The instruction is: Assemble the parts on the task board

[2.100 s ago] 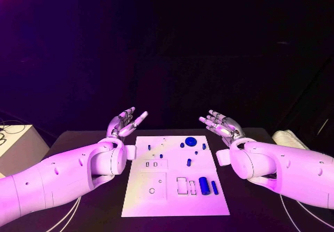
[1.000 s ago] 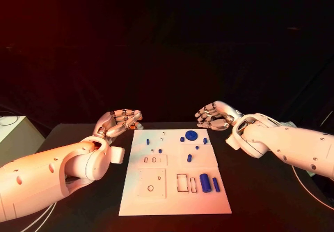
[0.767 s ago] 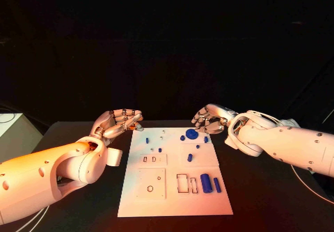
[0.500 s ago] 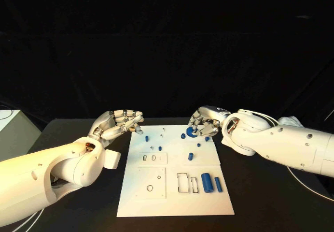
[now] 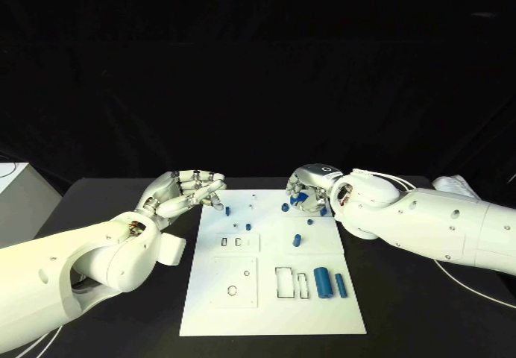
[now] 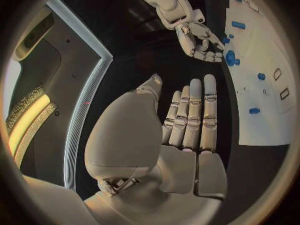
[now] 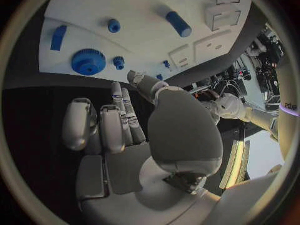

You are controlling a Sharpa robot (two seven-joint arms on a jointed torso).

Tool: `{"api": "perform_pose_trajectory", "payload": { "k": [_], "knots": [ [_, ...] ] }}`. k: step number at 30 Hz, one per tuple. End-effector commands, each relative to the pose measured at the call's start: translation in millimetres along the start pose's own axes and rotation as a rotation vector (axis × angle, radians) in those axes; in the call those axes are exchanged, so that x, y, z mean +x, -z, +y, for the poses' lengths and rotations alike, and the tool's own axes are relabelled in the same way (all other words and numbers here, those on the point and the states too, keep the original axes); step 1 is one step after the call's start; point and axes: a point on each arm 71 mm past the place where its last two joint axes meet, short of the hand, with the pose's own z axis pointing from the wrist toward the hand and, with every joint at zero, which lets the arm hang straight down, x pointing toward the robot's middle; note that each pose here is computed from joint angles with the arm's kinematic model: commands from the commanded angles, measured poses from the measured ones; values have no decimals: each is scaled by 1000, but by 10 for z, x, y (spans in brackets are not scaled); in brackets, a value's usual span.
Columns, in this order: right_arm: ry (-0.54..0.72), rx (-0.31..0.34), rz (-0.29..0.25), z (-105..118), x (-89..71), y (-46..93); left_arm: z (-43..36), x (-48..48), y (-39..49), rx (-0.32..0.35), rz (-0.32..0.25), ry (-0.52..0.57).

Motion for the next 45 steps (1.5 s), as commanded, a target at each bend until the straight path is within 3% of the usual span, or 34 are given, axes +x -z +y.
{"api": "perform_pose_trajectory", "payload": {
  "k": [1,20,45],
  "knots": [
    [70,35,8,-15,2,-16,-33,35,-1,7,27,6],
    [95,30,20,69,27,-119,-132,15,-7,21,25,0],
    [103,27,55,103,101,-177,-160,-2,-19,23,21,-4]
  ]
}}
